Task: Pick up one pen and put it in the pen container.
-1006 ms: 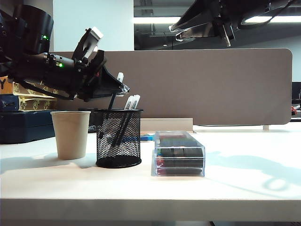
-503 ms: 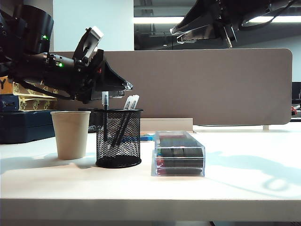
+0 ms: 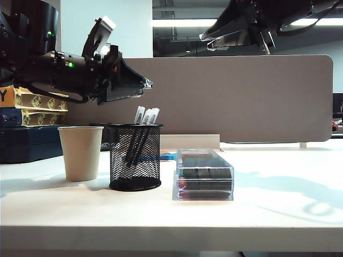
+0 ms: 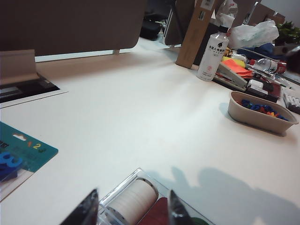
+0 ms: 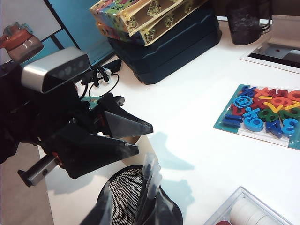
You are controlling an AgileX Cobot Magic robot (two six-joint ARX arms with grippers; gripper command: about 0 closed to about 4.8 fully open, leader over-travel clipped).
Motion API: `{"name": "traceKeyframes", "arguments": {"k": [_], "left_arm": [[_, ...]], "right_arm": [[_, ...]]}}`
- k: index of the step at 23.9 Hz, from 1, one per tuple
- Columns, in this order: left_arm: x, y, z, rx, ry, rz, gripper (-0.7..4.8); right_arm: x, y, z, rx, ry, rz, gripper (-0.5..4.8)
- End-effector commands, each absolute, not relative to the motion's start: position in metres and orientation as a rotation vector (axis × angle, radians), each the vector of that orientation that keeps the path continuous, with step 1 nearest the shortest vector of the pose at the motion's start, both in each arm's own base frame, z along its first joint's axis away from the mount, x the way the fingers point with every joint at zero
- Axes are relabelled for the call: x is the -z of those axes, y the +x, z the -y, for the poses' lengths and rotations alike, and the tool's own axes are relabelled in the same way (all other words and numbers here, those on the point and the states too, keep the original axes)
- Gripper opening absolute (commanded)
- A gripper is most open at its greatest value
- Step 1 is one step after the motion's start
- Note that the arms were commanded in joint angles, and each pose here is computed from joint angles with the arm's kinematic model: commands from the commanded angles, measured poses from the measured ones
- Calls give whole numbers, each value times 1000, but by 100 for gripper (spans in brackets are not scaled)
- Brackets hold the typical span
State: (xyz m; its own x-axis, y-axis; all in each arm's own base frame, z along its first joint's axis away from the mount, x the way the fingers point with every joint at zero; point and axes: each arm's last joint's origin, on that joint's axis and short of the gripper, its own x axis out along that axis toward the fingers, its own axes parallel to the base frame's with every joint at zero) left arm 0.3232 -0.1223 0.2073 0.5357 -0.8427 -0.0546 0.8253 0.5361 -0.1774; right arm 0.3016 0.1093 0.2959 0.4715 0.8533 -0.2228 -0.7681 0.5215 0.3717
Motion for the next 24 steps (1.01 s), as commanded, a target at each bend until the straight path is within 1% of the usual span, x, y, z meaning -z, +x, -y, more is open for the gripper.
{"name": "traceKeyframes", "arguments": {"k": [1,7,10,15,22,24], "left_arm": [[-219,324,122,1021,-133,-98,184],[-246,319,121,1023,-101,-37,184],[-254,315,117,992,-65,-20,184],[-267,309,101,948,-54,-38,184],[-292,295,72,867,-51,-20,184],[-299,288,69,864,-28,-18,184]], "right_arm": [[-302,303,-105,-998,223,-361,117],[-311,308,-92,-961,230,-329,117],[-315,311,-87,-943,232,-316,117],[-322,310,-79,-915,225,-282,117],[-338,303,-60,-829,211,-210,118],[-345,299,-52,-805,206,-184,118]]}}
